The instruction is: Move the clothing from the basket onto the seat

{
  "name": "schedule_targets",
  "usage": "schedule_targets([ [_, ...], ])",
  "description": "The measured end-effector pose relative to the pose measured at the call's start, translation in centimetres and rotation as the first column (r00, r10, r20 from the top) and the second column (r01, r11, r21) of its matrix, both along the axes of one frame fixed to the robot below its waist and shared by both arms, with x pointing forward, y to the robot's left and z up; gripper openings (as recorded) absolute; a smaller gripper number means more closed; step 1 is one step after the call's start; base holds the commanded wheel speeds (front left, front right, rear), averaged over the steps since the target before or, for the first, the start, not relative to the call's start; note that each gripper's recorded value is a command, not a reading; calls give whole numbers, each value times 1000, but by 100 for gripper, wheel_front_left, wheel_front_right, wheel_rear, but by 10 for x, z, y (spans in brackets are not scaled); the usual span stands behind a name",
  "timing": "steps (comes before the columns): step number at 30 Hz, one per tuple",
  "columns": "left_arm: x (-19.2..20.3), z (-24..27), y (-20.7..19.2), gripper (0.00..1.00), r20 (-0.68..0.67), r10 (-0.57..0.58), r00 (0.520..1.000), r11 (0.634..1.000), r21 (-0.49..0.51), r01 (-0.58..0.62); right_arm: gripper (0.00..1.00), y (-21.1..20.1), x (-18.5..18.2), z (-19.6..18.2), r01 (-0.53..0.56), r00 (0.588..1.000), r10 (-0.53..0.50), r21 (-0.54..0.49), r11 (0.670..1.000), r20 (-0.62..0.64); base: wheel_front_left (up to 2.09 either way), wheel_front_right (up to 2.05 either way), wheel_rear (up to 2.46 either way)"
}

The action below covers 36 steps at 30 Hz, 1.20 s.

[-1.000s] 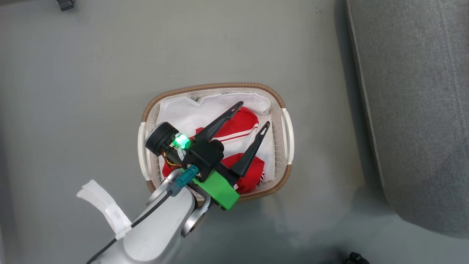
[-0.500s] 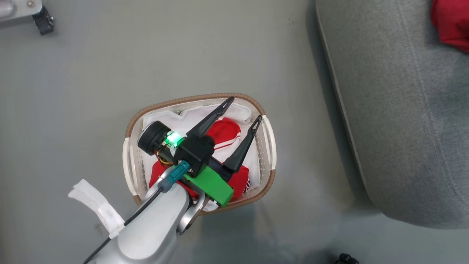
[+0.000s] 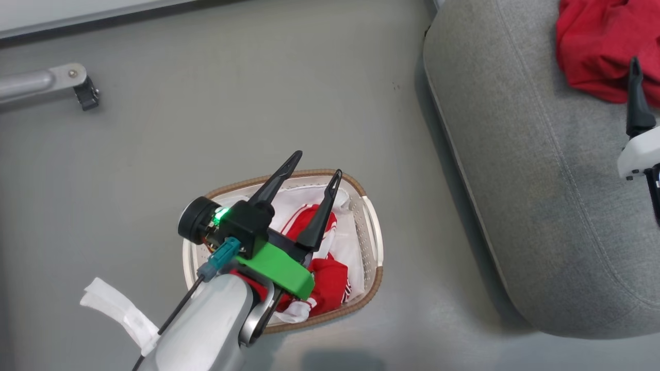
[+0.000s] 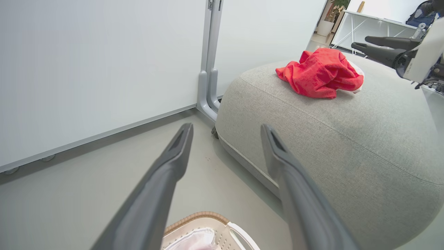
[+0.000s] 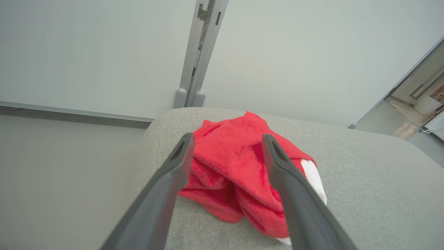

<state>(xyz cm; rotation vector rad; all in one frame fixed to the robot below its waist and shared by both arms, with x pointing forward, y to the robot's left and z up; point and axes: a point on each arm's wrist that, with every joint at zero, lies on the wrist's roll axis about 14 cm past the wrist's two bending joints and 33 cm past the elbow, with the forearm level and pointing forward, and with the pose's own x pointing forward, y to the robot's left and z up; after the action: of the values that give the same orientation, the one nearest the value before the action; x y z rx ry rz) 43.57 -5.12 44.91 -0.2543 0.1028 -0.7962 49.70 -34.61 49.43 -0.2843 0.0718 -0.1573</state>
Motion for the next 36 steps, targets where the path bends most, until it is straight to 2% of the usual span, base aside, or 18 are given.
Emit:
schedule_targets([
  [6,5,22,35,100,34,148,988,989,-9,-147,100,45,8,32,-103,990,96,64,993,102,0,0,0],
  [9,5,25,61,100,36,233,972,973,0,-233,100,63,9,31,-130,986,117,119,984,118,0,0,0],
  [14,0,26,110,100,31,381,924,924,16,-382,100,113,6,23,-201,975,171,232,952,141,0,0,0],
  [20,-20,29,163,100,19,540,841,841,17,-541,100,167,-12,14,-286,957,251,305,908,148,0,0,0],
  [25,-40,28,195,100,12,624,781,781,21,-624,100,191,-37,7,-314,949,278,342,886,150,0,0,0],
  [36,-82,22,226,100,-19,706,708,708,22,-705,100,209,-92,-11,-322,947,296,404,857,126,0,0,0],
])
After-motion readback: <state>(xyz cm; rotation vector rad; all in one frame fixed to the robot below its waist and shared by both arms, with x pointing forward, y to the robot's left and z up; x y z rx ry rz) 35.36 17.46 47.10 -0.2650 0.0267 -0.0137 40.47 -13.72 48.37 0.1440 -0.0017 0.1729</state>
